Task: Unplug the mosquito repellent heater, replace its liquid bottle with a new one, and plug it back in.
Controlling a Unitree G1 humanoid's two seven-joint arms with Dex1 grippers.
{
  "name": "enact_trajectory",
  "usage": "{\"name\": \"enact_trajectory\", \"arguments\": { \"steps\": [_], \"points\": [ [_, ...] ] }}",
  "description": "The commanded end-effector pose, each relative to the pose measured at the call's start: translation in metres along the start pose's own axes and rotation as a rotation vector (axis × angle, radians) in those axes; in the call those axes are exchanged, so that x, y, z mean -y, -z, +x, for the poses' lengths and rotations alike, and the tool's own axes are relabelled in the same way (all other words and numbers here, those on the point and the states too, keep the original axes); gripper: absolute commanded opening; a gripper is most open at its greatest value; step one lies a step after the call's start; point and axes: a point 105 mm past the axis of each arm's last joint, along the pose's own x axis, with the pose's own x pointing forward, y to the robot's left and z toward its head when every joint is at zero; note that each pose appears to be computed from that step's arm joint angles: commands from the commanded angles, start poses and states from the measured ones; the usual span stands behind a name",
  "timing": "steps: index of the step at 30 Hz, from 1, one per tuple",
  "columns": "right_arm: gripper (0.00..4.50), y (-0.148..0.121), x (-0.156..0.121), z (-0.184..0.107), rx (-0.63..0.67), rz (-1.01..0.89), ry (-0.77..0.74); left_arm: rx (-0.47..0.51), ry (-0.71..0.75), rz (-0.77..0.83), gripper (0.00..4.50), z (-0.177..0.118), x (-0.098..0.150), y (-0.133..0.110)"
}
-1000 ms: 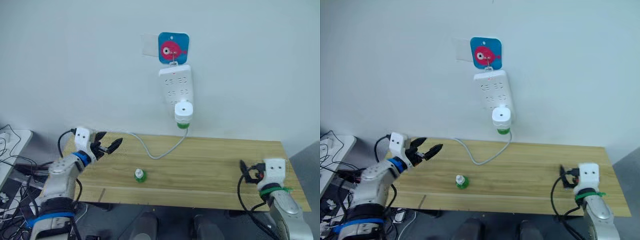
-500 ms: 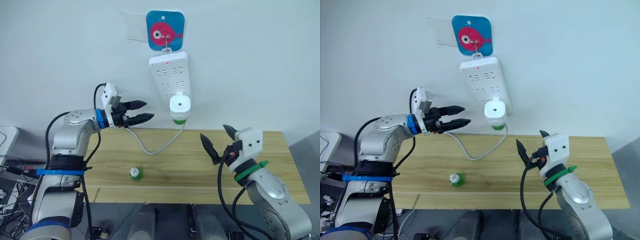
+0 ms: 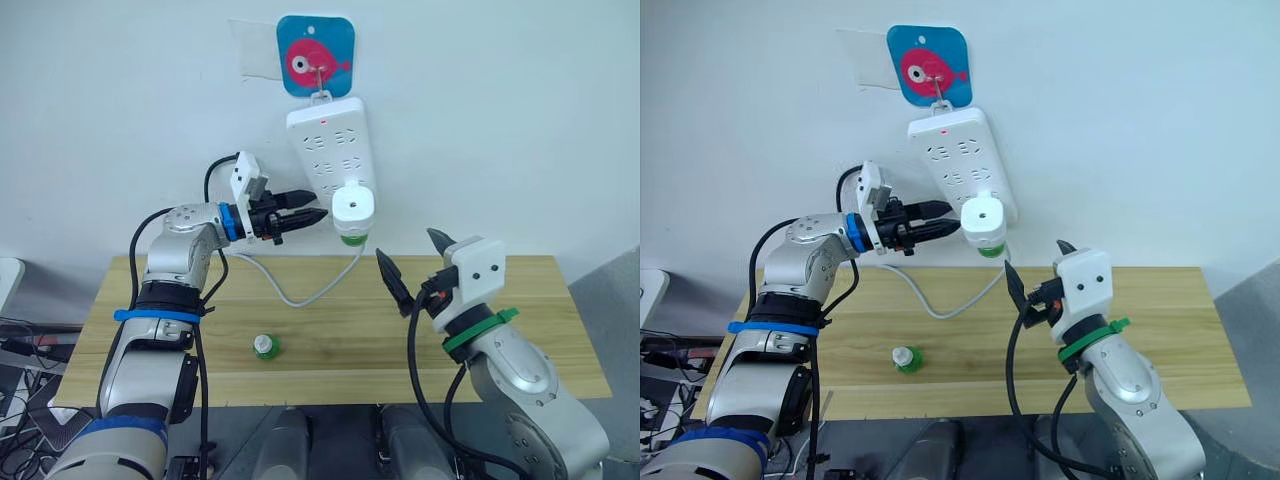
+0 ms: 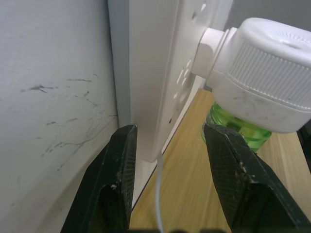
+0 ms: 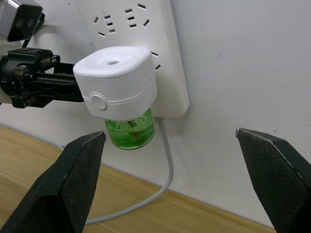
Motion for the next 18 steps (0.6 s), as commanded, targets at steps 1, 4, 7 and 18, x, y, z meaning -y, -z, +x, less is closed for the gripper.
{"name": "enact_trajectory", "arguments": {
  "steps": [1,4,7,18],
  "points": [
    [4.50,-0.023,-0.010,-0.001,0.088,-0.050,-0.047,0.043,-0.026,0.062,2.26,0.004,-0.007,-0.018],
    [4.50,-0.028,-0.014,0.001,0.101,-0.059,-0.069,0.061,-0.054,0.075,2.26,0.007,-0.011,-0.021],
    [4.50,-0.032,-0.018,0.003,0.113,-0.073,-0.089,0.062,-0.077,0.091,2.26,0.006,-0.014,-0.021],
    [4.50,-0.032,-0.022,0.003,0.103,-0.034,-0.075,0.098,-0.081,0.068,2.26,0.015,-0.008,-0.021]
  ]
}}
